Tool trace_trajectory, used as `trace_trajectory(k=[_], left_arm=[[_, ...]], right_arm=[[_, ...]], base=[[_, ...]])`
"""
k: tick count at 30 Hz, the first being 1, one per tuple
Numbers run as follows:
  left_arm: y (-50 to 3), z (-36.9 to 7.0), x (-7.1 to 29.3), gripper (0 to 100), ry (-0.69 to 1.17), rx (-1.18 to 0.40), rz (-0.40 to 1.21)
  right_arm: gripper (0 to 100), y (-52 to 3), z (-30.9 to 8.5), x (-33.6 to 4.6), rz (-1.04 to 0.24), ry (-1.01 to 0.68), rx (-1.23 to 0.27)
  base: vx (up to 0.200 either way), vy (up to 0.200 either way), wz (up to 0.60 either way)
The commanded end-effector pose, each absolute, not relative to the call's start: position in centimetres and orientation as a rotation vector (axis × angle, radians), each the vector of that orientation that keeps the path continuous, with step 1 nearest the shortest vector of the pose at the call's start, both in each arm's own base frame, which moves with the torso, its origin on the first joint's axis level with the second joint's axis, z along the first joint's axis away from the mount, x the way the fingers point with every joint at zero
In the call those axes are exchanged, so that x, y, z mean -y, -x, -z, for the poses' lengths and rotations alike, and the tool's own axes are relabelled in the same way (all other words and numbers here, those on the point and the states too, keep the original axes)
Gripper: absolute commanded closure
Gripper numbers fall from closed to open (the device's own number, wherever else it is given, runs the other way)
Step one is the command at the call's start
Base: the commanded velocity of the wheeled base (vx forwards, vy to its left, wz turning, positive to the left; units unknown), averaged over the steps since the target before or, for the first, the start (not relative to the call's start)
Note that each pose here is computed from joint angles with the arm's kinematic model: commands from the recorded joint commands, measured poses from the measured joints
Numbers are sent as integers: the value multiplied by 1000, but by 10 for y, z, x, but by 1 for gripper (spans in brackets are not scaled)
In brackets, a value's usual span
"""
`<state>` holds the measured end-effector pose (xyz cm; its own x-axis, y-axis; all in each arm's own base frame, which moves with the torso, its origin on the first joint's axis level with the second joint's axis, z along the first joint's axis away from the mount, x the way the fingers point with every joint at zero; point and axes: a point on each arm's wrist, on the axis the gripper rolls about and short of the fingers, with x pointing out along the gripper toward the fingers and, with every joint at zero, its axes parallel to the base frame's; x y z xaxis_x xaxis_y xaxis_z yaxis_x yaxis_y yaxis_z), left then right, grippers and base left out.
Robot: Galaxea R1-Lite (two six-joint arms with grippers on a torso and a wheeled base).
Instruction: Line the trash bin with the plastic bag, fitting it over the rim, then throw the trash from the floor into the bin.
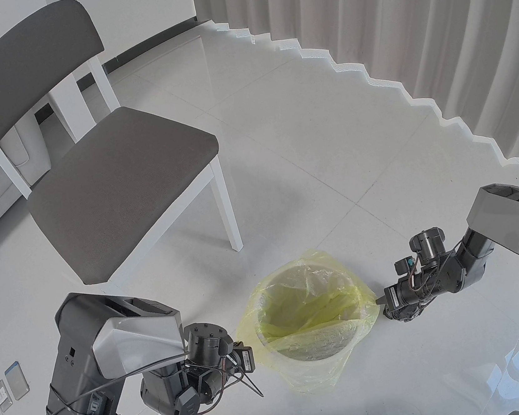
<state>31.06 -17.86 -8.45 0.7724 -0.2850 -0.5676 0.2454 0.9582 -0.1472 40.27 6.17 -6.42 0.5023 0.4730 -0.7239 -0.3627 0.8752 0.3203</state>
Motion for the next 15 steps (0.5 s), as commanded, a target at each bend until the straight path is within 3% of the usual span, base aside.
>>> trace_trajectory(k=[1,15], left_arm=[[-313,80,179,100,64,-615,290],[-323,75,172,100,43,-606,265]], right_arm=[[100,-415,60,-63,-506,-131,-901],[100,-425,56,-49,-474,-146,-949]], base=[[0,0,0],[0,0,0]])
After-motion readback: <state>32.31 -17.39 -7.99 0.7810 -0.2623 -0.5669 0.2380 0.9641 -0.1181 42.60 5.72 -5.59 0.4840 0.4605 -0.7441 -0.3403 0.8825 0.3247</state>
